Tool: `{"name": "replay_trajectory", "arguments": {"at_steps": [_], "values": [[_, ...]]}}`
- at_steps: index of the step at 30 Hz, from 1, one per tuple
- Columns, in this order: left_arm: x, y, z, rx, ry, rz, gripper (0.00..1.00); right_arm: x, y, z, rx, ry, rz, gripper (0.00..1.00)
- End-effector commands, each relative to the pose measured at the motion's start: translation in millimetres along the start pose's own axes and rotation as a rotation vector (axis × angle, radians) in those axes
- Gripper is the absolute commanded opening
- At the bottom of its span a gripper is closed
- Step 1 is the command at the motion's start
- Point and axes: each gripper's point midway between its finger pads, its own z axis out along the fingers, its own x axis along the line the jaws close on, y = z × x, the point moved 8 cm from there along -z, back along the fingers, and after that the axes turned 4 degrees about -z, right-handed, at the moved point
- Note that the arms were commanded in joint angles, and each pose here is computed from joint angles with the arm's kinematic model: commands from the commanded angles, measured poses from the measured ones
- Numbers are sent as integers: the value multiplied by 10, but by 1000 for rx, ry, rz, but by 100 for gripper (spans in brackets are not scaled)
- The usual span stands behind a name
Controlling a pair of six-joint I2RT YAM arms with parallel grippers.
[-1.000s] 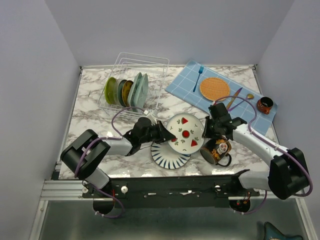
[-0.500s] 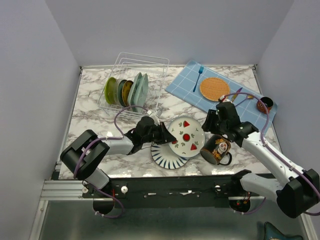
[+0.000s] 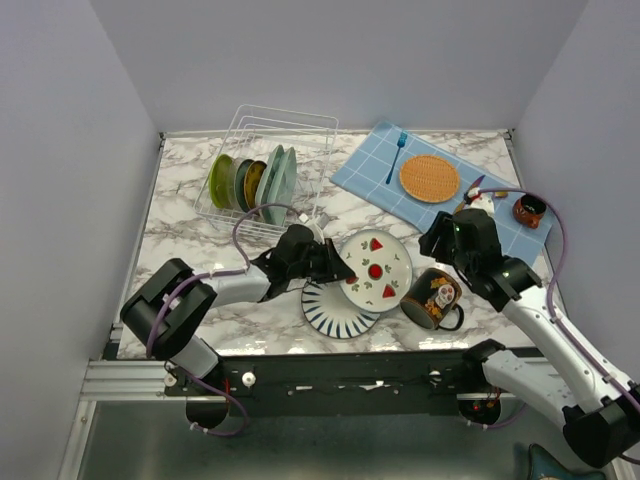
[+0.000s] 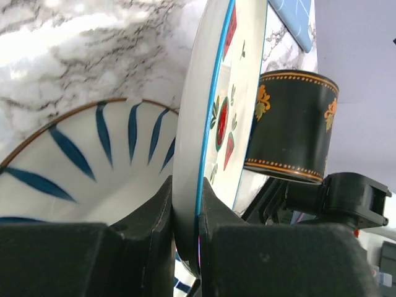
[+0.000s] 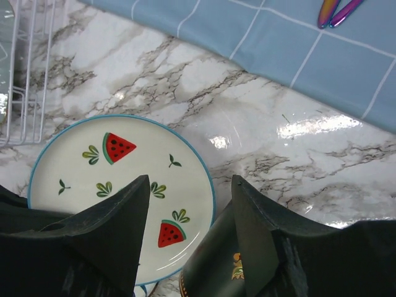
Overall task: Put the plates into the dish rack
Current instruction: Insert the plate into the dish rack.
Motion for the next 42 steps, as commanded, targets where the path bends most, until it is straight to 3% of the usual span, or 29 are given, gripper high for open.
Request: {"name": "replay_trajectory", "arguments": {"at_steps": [1, 14, 19, 23, 27, 34, 42], "values": [[-673, 445, -9, -78, -140, 173, 0, -65, 95, -117, -95, -39, 34, 64], [-1298, 1232, -82, -217, 114, 433, 0, -128, 62, -194, -121, -47, 52, 64], [-1612, 1760, -464, -428, 354, 591, 0, -130, 52, -206, -125, -40, 55, 64], [-1796, 2044, -829, -525, 563, 676, 0, -128, 31, -171, -111, -43, 53, 64], [-1960, 2222, -1111, -621, 673, 743, 0, -109, 8, -138, -102, -31, 52, 64], [-1677, 2282, -1220, -614, 969, 864, 0, -104, -53, -75, -75, -30, 48, 64], [-1405, 2210, -1104, -543, 1073, 914, 0, -82, -93, -4, -43, -27, 42, 65]]}}
